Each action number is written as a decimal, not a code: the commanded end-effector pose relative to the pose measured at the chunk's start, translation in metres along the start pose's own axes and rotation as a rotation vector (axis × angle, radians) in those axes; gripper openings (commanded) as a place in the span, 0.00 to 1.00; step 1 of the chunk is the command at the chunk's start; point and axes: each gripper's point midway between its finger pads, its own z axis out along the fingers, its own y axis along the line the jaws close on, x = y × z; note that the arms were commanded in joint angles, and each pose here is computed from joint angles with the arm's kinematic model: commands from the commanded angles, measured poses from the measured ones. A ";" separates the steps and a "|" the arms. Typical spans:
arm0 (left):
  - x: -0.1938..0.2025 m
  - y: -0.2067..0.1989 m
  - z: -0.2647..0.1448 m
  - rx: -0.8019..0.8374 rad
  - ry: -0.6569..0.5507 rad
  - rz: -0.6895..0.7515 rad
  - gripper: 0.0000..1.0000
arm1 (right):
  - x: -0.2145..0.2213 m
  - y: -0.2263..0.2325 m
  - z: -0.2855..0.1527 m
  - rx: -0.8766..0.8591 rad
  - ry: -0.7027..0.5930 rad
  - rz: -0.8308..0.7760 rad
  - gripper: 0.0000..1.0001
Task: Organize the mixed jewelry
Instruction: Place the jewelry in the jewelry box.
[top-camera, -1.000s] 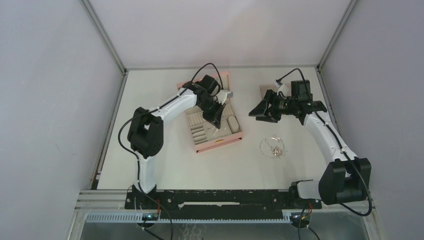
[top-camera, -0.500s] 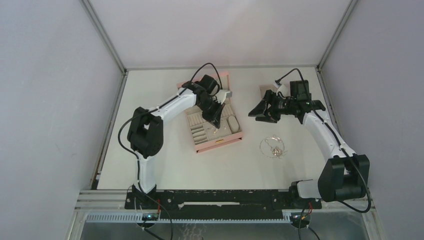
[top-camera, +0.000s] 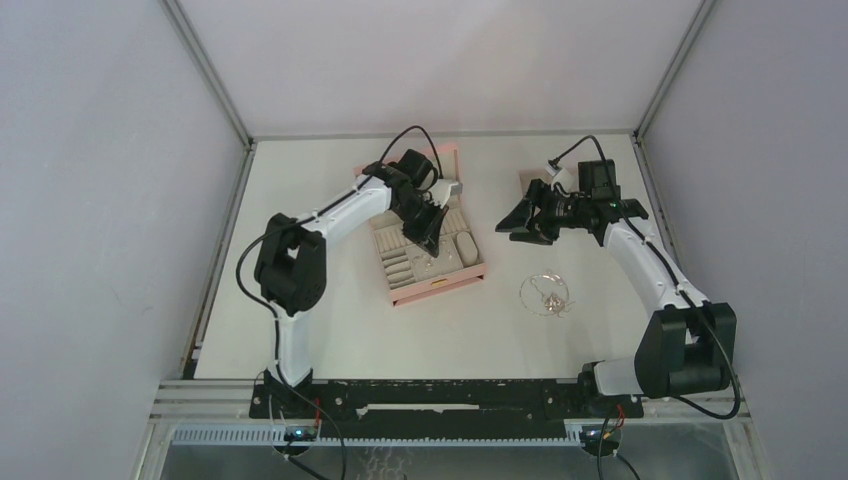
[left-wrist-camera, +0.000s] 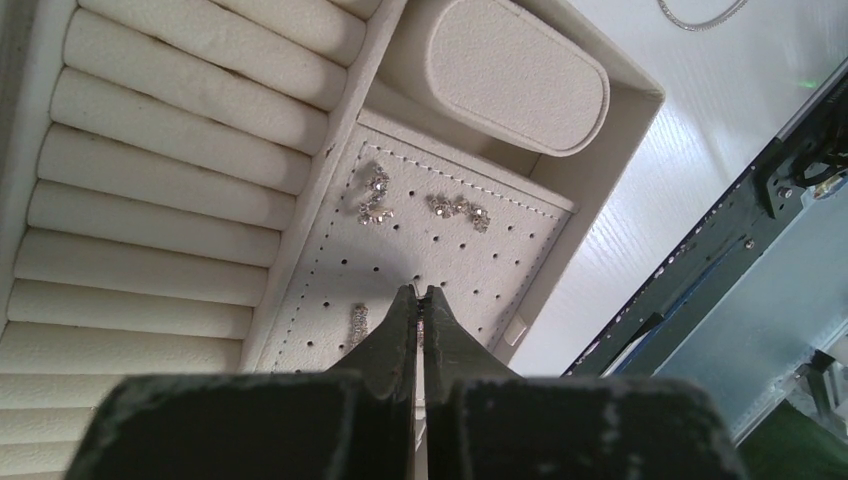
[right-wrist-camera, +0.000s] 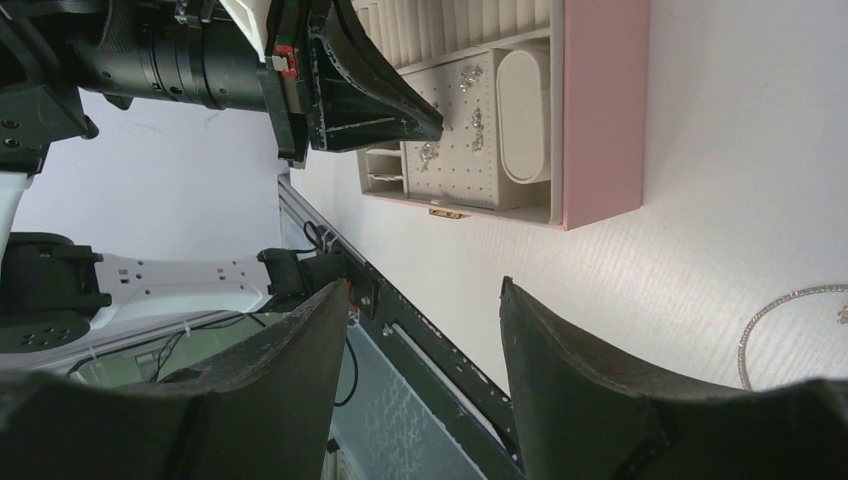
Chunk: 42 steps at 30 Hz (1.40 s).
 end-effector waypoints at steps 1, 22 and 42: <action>-0.012 -0.003 -0.007 0.018 -0.027 0.000 0.00 | -0.017 0.017 -0.005 -0.043 -0.041 -0.068 0.66; -0.012 -0.005 0.003 0.021 0.014 -0.011 0.00 | -0.019 0.014 0.000 -0.053 -0.031 -0.066 0.66; -0.023 -0.005 -0.003 -0.019 -0.014 0.013 0.23 | -0.019 0.016 -0.001 -0.062 -0.029 -0.071 0.65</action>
